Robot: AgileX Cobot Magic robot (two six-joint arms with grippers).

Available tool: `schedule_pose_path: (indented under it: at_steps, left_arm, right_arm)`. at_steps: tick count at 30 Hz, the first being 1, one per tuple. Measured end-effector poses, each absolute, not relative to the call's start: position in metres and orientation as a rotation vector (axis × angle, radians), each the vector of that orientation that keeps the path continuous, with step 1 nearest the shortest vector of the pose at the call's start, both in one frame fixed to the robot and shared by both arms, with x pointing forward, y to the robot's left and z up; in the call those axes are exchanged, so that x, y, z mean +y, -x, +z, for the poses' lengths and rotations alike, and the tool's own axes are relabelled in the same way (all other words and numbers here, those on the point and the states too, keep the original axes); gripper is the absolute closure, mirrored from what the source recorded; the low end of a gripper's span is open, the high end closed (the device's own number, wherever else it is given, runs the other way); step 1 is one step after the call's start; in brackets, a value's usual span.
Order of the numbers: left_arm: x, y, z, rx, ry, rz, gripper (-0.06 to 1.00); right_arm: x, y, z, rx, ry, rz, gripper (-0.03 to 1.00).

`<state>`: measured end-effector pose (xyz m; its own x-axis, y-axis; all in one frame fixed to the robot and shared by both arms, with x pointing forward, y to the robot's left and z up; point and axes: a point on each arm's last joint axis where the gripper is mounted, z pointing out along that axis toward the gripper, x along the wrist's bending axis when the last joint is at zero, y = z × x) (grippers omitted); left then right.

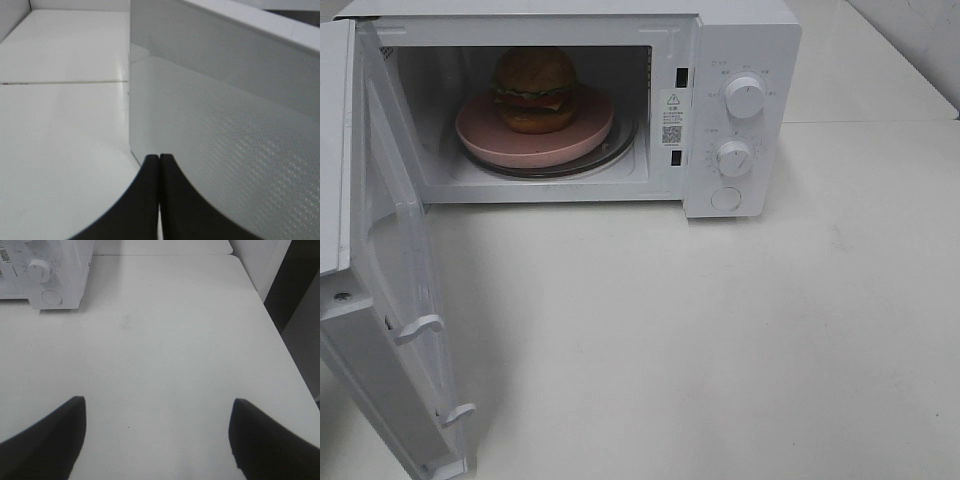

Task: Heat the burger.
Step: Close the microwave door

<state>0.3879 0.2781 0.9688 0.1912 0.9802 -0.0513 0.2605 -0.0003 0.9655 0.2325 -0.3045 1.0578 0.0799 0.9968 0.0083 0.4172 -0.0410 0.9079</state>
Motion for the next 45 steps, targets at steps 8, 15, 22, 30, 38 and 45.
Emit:
schedule_pose_path:
  at_steps: [8, 15, 22, 30, 38, 45]
  left_arm:
    - [0.262, -0.392, 0.952, 1.2, -1.606, 0.699, 0.94]
    - [0.253, -0.401, 0.949, 1.121, -1.678, 0.622, 0.94]
    - [0.246, -0.408, 0.944, 1.073, -1.644, 0.548, 0.94]
    - [0.224, -0.425, 0.941, 1.027, -1.657, 0.535, 0.94]
    - [0.191, -0.443, 0.942, 0.98, -1.651, 0.534, 0.94]
    - [0.143, -0.464, 0.944, 0.951, -1.626, 0.539, 0.94]
  right_arm:
    - [-0.305, -0.232, 1.058, 1.446, -1.574, 0.934, 0.21]
    - [-0.305, -0.232, 1.058, 1.446, -1.574, 0.934, 0.21]
    - [-0.305, -0.232, 1.058, 1.446, -1.574, 0.934, 0.21]
    - [-0.305, -0.232, 1.058, 1.446, -1.574, 0.934, 0.21]
    - [-0.305, -0.232, 1.058, 1.446, -1.574, 0.934, 0.21]
    - [-0.305, -0.232, 1.058, 1.446, -1.574, 0.934, 0.21]
